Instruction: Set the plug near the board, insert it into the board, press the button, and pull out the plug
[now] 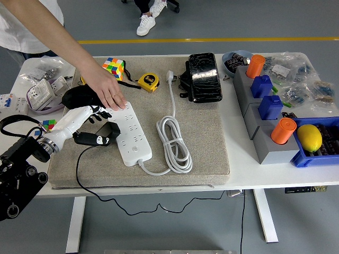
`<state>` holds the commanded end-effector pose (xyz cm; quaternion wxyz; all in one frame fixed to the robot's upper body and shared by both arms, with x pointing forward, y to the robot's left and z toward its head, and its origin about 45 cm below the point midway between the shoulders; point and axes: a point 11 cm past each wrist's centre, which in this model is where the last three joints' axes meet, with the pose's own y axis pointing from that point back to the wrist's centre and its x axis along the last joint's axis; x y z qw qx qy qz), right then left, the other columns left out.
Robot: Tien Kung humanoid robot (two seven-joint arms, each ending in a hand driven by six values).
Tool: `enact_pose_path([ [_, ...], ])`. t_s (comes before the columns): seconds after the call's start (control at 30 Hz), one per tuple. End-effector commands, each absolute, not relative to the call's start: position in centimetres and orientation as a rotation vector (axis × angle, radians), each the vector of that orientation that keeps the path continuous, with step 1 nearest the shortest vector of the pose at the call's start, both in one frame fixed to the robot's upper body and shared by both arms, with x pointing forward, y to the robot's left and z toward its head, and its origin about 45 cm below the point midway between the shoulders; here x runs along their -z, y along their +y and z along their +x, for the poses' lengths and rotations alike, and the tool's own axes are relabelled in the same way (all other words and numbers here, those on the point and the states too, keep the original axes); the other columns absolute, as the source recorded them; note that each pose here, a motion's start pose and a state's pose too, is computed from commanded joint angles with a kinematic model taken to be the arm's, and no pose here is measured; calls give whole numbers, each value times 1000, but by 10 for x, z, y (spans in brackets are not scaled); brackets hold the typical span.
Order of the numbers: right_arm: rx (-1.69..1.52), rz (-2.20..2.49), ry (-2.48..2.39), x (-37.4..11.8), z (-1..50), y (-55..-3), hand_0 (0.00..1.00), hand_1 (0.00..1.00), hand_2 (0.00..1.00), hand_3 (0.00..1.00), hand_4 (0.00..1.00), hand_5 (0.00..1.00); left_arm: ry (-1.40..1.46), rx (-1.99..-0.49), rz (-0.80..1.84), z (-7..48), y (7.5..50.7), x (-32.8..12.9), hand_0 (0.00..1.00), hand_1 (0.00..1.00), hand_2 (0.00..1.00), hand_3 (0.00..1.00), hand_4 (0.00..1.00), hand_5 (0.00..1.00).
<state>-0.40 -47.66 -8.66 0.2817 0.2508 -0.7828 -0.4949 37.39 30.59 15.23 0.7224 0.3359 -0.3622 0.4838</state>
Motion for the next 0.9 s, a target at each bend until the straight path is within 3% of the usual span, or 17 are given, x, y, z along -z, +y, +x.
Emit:
enact_pose_path([
  [0.03, 1326, 672, -2096, 87, -4, -477, 565, 659, 664, 544, 917, 462, -795, -1080, 723, 372, 306, -153, 489, 642, 692, 682, 998, 393],
  [0.07, 1326, 672, -2096, 87, -4, -477, 565, 659, 664, 543, 918, 462, -793, -1092, 707, 371, 306, -155, 576, 706, 751, 742, 998, 619],
  [0.23, 1328, 671, -2096, 87, -5, -476, 565, 659, 664, 543, 918, 462, -803, -1136, 635, 359, 306, -158, 576, 706, 751, 742, 998, 619],
  [0.27, 1329, 670, -2095, 87, -5, -476, 565, 659, 664, 542, 917, 462, -809, -1148, 613, 354, 306, -158, 683, 778, 820, 794, 998, 691],
  [0.9, 1324, 674, -2095, 87, -6, -475, 565, 659, 664, 542, 918, 462, -782, -1111, 682, 326, 305, -128, 759, 844, 871, 818, 998, 739],
])
